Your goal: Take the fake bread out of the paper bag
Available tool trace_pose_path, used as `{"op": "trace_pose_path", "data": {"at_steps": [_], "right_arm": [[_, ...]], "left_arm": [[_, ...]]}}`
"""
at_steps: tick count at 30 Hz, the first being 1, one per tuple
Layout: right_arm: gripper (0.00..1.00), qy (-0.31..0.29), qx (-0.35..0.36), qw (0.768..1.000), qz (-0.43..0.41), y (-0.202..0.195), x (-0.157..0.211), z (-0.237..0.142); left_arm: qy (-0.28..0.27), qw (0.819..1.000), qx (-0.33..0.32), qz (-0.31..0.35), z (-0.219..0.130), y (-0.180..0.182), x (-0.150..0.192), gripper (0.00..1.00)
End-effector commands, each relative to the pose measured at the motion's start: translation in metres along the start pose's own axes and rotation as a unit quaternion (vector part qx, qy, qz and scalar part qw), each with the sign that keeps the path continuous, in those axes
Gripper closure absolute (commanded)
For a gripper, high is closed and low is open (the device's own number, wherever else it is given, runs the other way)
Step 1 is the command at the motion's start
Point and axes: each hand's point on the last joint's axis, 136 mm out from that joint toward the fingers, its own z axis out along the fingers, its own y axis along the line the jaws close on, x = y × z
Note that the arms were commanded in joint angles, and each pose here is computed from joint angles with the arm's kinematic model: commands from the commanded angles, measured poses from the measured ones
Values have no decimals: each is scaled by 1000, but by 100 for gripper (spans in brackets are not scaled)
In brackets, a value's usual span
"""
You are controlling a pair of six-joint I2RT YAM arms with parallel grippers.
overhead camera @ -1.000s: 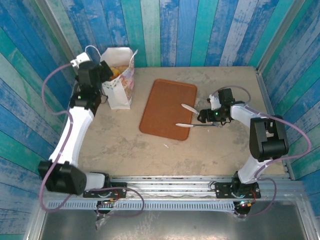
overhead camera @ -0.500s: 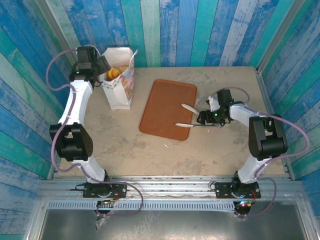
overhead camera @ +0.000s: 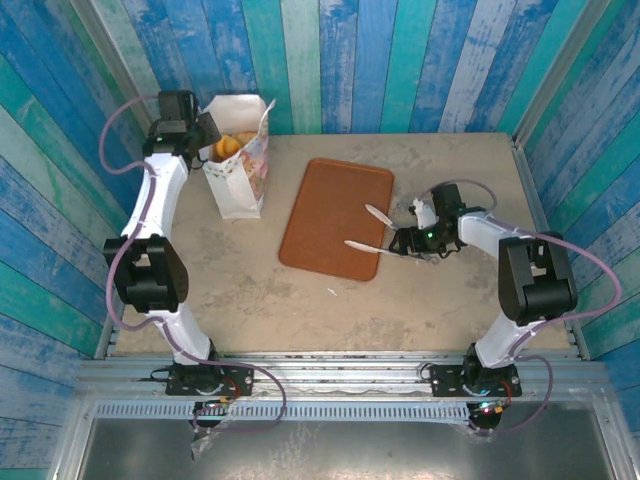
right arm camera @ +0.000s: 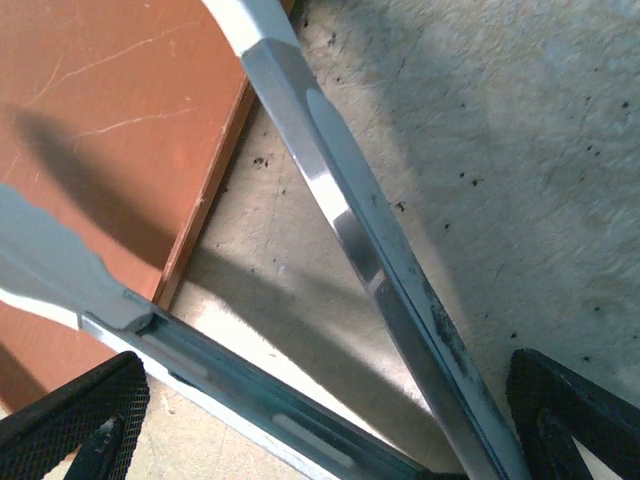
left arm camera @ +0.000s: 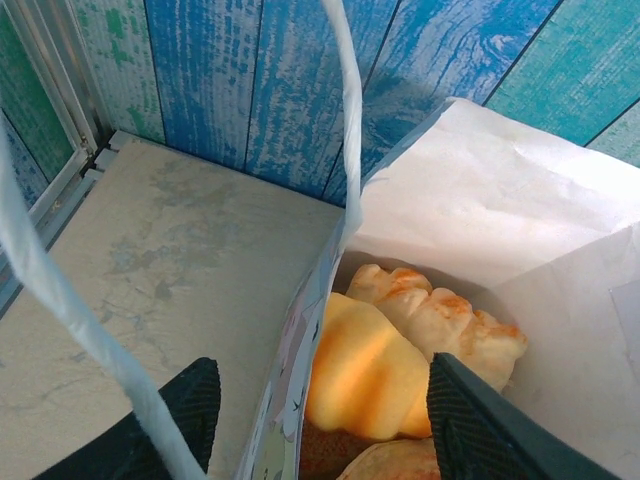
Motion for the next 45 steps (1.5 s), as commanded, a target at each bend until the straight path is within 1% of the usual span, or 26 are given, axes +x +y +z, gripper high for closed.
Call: {"op": "trace_pose_path", "data": {"at_steps": [1, 6, 12, 16, 24, 27, 31, 33, 34, 38, 40, 42, 45], "right_arm": [[5, 29, -10, 999, 13, 8, 25, -1], [5, 28, -5, 1000, 7, 15, 26, -4], [5, 47, 15, 999, 9, 19, 37, -1], [5, 51, 27, 998, 16, 18, 41, 2], [5, 49, 48, 997, 21, 17, 38, 3], [5, 50, 54, 997, 19, 18, 37, 5], [5, 51, 62, 997, 15, 18, 37, 7], [5, 52, 63, 997, 16, 18, 38, 8], [5, 54, 64, 996, 15, 17, 39, 8], [4, 52, 67, 996, 12, 17, 37, 8], [4, 52, 68, 996, 12, 17, 37, 8], [5, 53, 68, 996, 11, 17, 37, 8], [5, 56, 66, 996, 8, 19, 39, 10]], "left_arm": [[11, 1000, 7, 6, 12, -2, 4, 44], [6, 1000, 13, 6, 11, -4, 1, 46], [12, 1000, 7, 14, 16, -2, 3, 51], [15, 999, -18, 29, 20, 6, 3, 54], [57, 993, -71, 77, 36, 21, 4, 59], [66, 992, -59, 85, 42, 15, 2, 63], [75, 993, -38, 85, 50, 8, 4, 66], [77, 993, -29, 84, 54, 4, 5, 68], [78, 993, -26, 84, 55, 3, 6, 71], [84, 992, -24, 88, 58, 2, 8, 87], [82, 992, -23, 91, 56, 2, 7, 92], [74, 992, -22, 102, 52, -1, 3, 96], [55, 989, -38, 134, 43, -9, -6, 98]]}}
